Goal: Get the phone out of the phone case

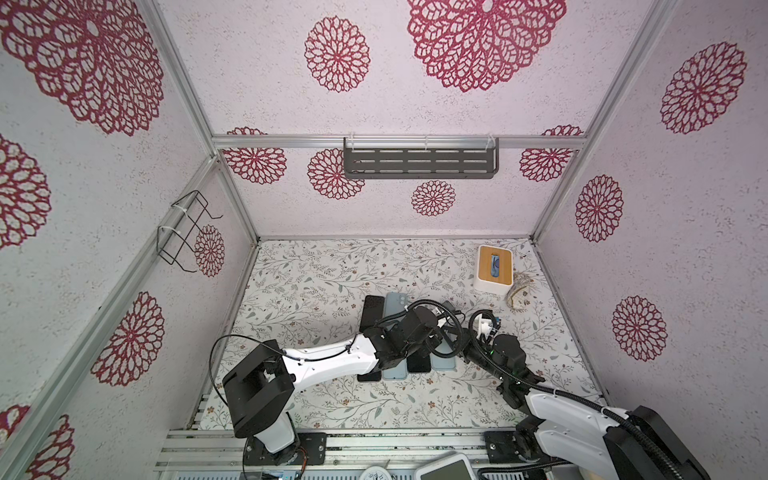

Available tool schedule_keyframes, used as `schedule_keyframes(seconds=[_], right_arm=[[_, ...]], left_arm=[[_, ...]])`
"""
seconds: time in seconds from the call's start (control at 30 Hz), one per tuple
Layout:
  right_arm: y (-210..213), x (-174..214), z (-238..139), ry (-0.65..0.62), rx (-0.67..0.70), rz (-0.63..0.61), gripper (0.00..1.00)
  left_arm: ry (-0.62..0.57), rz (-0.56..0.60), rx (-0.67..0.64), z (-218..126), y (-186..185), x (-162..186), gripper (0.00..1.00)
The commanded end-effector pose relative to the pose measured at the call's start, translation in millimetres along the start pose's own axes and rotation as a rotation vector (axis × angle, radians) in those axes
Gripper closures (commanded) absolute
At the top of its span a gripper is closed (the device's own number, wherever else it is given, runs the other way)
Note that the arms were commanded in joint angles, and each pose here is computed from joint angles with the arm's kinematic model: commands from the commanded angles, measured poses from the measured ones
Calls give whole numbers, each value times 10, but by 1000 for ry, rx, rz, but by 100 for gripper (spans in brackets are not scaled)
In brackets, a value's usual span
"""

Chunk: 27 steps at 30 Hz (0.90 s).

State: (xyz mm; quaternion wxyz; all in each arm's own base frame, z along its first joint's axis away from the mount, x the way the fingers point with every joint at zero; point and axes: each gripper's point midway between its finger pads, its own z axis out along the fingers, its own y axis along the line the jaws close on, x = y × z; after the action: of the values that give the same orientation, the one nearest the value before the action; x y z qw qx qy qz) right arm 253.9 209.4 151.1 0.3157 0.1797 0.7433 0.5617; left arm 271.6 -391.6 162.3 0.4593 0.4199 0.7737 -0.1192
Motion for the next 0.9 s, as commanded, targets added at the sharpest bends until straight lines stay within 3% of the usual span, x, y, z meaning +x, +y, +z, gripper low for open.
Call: schedule_keyframes(seconds=[0.0,0.37,0.87], right_arm=[[556,-49,-28,2,-199,-90,100],[94,-98,59,9,1,-124,100],[-234,-402,121,-3,137,-141,100]], left_arm=[[-59,-54,7,-37,26,-134,100],[-61,-31,-138,-127,381,-198,100],[-26,26,-265,-157,702,-148,100]])
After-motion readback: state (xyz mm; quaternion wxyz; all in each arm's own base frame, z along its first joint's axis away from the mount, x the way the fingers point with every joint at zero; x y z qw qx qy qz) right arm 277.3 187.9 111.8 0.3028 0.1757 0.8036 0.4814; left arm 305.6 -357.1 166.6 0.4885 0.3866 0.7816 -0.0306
